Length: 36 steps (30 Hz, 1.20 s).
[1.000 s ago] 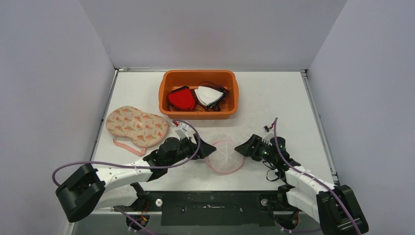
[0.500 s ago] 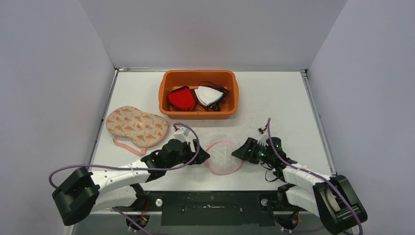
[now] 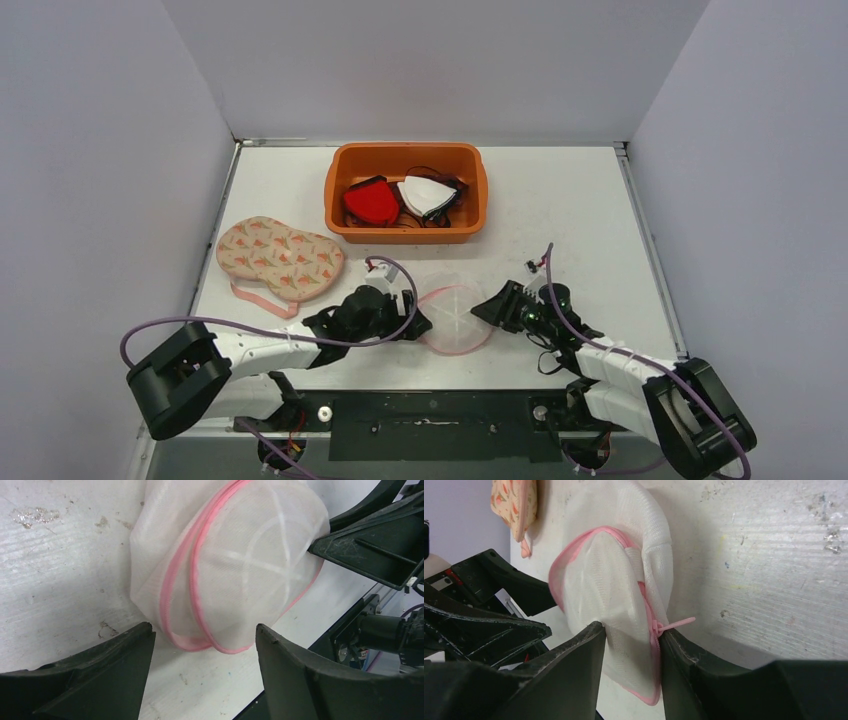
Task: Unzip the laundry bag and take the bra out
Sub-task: Close the laundry bag at the center of the board, then adjust the laundry bag at the center of the board.
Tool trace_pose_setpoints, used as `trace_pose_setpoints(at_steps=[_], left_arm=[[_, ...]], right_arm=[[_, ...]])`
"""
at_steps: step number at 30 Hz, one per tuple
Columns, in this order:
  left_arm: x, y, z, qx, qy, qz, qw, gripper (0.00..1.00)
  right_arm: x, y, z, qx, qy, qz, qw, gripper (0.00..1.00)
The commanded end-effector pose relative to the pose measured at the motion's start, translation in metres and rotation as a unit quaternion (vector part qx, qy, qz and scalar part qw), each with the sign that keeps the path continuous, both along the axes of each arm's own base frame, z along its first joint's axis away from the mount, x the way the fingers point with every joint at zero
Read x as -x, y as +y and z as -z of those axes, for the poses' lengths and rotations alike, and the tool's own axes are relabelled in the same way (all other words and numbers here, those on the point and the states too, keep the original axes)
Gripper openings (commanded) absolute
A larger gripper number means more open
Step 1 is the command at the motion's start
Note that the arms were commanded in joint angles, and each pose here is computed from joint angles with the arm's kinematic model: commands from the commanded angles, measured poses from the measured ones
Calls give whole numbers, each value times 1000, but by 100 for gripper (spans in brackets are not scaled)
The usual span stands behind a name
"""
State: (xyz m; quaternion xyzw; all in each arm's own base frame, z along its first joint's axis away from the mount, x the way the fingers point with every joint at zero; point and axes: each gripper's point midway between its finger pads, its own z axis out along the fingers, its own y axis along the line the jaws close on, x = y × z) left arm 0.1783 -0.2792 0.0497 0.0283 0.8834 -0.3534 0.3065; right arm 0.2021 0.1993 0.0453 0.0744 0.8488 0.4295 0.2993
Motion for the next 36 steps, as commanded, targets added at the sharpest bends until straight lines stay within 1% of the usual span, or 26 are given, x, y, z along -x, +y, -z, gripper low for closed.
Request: trace_pose_setpoints(at_steps=[1,5,8,15,17,20,22,26,28,30,31,32,35,36], left_arm=[[-13,-4,-32,42,-54,-11,998,71],[-20,7,-41,62,-68,-38,995,68],[-25,14,-45,67,-80,-52,993,64],[-40,19,-35,26,-86,-61,994,60],[-44,18,-32,13,-88,-59,994,58],[-49,13,-26,-4,-88,-49,995,50],[-53,10,-21,-16,-87,-47,995,46],[-58,7,-15,-29,-83,-48,995,34],[-61,6,-15,-31,-83,-51,995,25],[-60,6,-14,-36,-80,-50,995,13],[-59,6,-14,-36,-77,-47,995,5],[-57,6,-15,-36,-73,-43,996,0],[-40,5,-19,-24,-47,-25,998,0],[-33,5,-25,-8,-37,-22,999,0]], right_arm=[[-12,3,-27,-24,-57,10,998,38],[-8,4,-32,-31,-66,-2,997,26],[-4,7,-35,-41,-68,-17,997,22],[0,11,-44,-48,-75,-47,995,15],[0,12,-45,-45,-76,-58,994,11],[3,14,-45,-46,-73,-76,993,6],[6,17,-46,-49,-72,-94,992,5],[12,22,-49,-55,-73,-128,987,5],[14,24,-52,-57,-75,-140,986,5],[15,25,-55,-63,-77,-145,984,5],[16,26,-60,-71,-81,-148,983,5],[17,28,-63,-79,-82,-151,982,5],[21,31,-78,-104,-90,-158,978,5],[22,31,-83,-111,-92,-158,977,5]])
